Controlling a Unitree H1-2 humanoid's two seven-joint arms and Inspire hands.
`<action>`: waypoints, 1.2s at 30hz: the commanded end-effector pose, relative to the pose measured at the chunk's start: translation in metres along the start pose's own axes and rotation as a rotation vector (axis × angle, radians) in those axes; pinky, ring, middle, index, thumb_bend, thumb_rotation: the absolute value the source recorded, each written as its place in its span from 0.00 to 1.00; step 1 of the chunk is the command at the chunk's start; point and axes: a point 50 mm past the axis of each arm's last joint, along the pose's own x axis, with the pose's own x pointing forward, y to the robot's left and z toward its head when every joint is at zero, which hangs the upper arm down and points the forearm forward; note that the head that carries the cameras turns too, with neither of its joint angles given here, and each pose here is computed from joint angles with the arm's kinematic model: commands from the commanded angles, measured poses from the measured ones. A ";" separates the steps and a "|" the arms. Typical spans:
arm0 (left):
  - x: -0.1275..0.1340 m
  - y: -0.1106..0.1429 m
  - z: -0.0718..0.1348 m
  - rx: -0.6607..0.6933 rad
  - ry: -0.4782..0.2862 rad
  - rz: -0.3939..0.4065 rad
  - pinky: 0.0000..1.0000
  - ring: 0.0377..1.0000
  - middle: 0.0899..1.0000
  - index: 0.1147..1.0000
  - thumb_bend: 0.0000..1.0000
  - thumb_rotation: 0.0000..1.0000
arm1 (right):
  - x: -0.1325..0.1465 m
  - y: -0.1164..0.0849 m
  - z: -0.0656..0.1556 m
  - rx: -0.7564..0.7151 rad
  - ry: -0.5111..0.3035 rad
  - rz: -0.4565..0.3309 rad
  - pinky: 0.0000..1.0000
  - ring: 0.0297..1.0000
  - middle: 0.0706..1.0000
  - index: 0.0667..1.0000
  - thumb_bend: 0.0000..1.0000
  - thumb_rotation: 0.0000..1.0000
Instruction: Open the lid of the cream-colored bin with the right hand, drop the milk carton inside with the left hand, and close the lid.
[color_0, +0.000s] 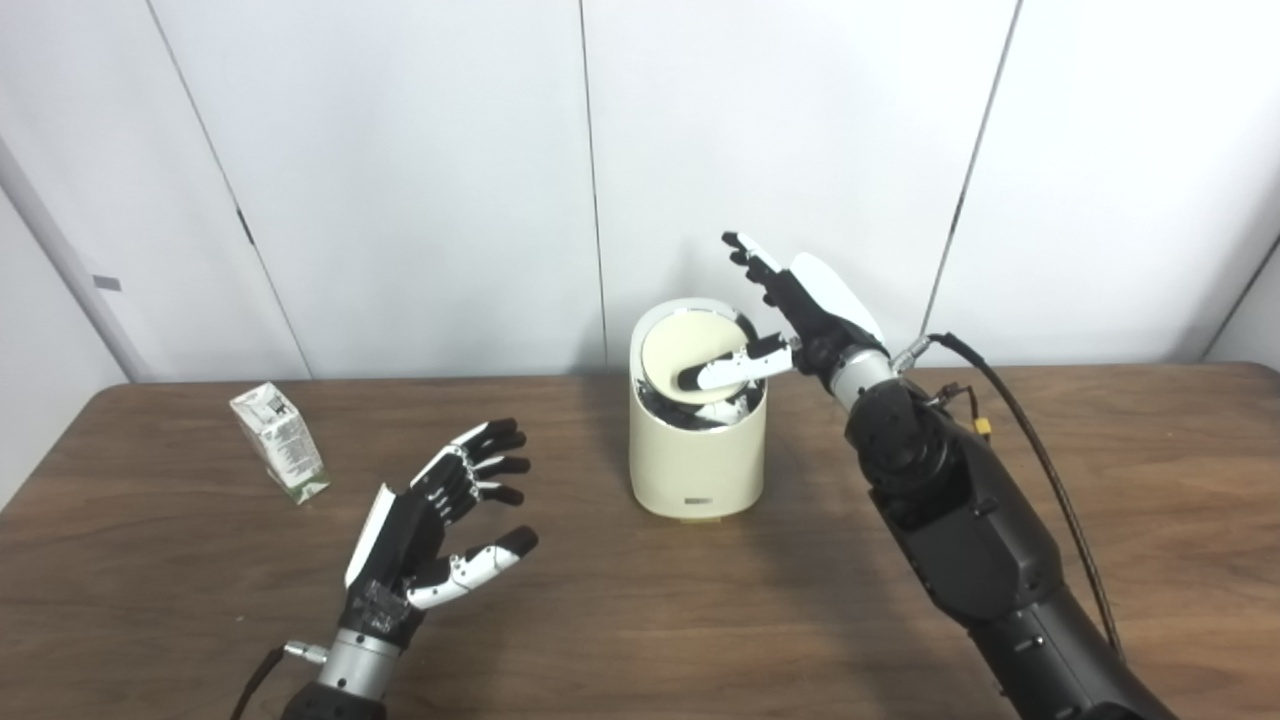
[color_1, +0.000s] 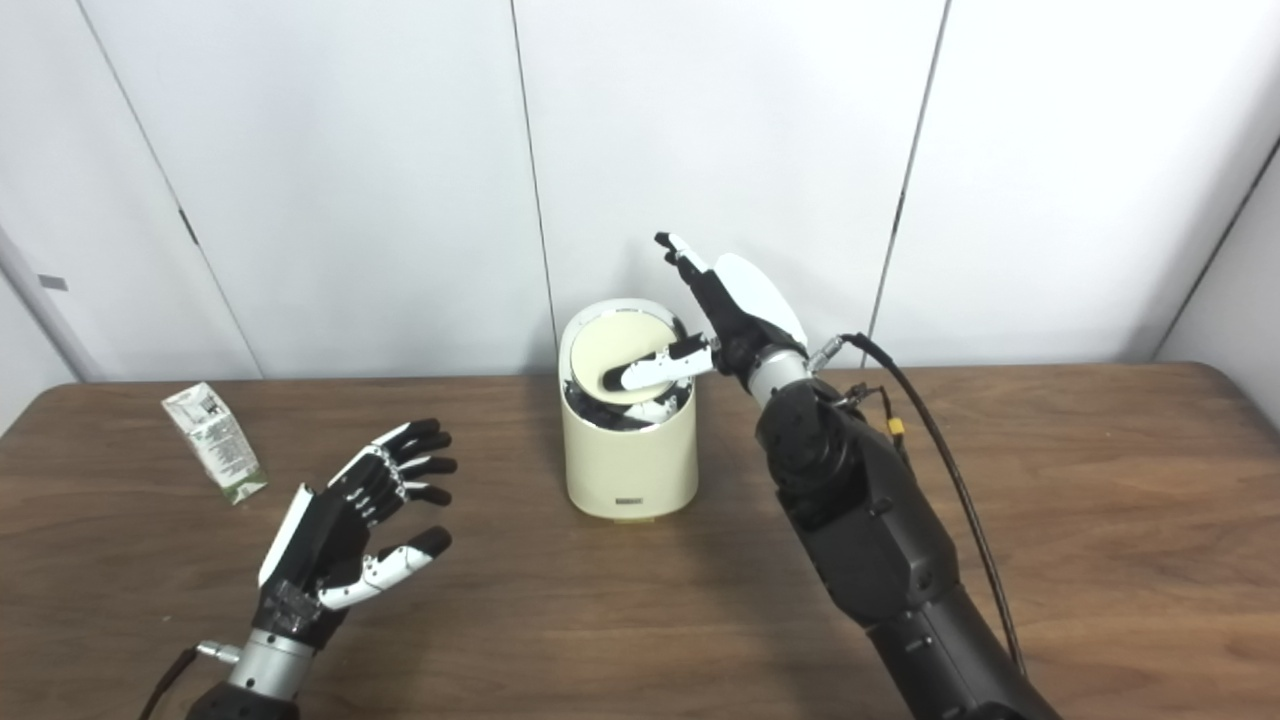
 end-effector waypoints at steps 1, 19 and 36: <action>-0.016 -0.013 -0.011 -0.042 0.025 0.009 0.64 0.75 0.81 0.85 0.72 0.28 | 0.005 -0.017 0.015 -0.032 -0.048 -0.043 0.83 0.92 0.94 0.97 0.93 0.34; -0.015 -0.015 -0.009 -0.057 0.014 -0.011 0.65 0.75 0.81 0.85 0.71 0.27 | 0.008 -0.014 0.005 -0.048 0.006 -0.039 0.77 0.91 0.94 0.96 0.89 0.33; -0.012 -0.018 -0.007 -0.058 0.005 -0.011 0.64 0.75 0.81 0.85 0.70 0.27 | 0.001 0.009 0.001 -0.170 0.090 0.047 0.79 0.89 0.95 0.93 0.82 0.17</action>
